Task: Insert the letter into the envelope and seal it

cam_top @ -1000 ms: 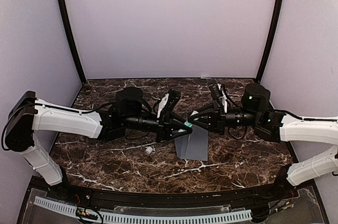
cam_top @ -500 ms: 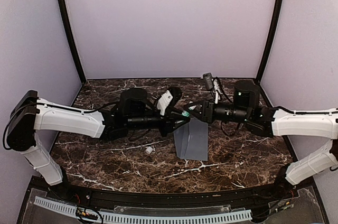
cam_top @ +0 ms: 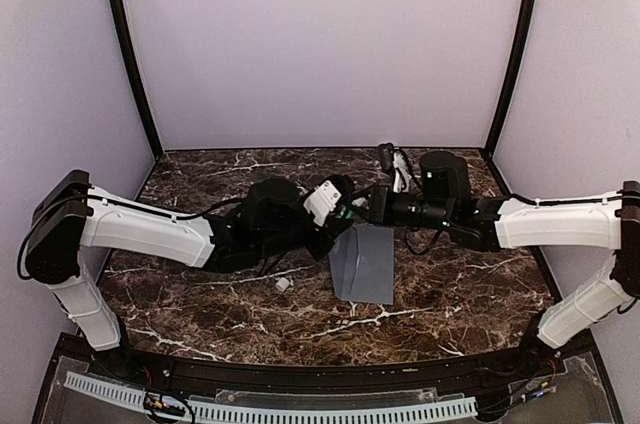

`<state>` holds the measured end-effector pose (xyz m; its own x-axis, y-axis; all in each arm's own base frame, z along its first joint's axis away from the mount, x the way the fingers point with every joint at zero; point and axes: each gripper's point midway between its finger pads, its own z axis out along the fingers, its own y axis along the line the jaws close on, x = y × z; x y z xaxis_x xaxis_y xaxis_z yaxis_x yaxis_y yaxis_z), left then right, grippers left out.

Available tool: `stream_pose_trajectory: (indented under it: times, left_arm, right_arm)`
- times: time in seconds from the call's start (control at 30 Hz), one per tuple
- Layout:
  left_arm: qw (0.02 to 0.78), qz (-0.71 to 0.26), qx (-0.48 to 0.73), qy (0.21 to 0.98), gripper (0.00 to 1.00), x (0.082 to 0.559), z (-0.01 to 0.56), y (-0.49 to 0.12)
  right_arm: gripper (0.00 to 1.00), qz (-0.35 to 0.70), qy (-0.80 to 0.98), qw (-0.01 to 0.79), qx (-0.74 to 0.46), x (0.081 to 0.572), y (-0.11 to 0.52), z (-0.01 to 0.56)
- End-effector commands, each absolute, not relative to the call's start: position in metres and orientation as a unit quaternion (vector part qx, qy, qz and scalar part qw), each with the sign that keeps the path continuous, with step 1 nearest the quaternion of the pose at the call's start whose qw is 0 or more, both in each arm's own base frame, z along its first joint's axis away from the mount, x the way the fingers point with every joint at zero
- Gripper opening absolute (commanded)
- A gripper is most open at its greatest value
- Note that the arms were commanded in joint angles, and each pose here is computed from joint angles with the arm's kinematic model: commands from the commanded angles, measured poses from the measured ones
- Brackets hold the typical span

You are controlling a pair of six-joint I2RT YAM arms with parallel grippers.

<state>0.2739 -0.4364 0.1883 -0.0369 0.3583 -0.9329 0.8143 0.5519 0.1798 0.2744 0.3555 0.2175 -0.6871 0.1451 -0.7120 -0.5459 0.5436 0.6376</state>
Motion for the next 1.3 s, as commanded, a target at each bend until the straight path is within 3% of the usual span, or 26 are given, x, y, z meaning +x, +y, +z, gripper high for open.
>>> stream_pose_trajectory:
  times: [0.0,0.17,0.27,0.57,1.0,1.27]
  left_arm:
    - [0.567,-0.251,0.453,0.641,0.0,0.251,0.226,-0.455]
    - [0.543,-0.301,0.472,0.626,0.0,0.23,0.231,-0.458]
    - [0.524,-0.333,0.486,0.615,0.0,0.216,0.235,-0.46]
    - [0.453,-0.425,0.539,0.569,0.0,0.179,0.249,-0.455]
    - [0.456,-0.338,0.586,0.579,0.0,0.199,0.227,-0.453]
    - [0.464,-0.289,0.598,0.586,0.0,0.208,0.218,-0.45]
  right_arm:
    - [0.28,0.478,0.776,0.388,-0.137,0.268,0.359,0.241]
    - [0.52,0.481,0.758,0.396,-0.192,0.254,0.357,0.257]
    - [0.56,0.473,0.755,0.401,-0.214,0.245,0.349,0.266]
    - [0.57,0.486,0.756,0.346,-0.271,0.198,0.328,0.267]
    - [0.57,0.47,0.792,0.287,-0.261,0.184,0.317,0.245]
    - [0.51,0.476,0.796,0.263,-0.264,0.188,0.33,0.238]
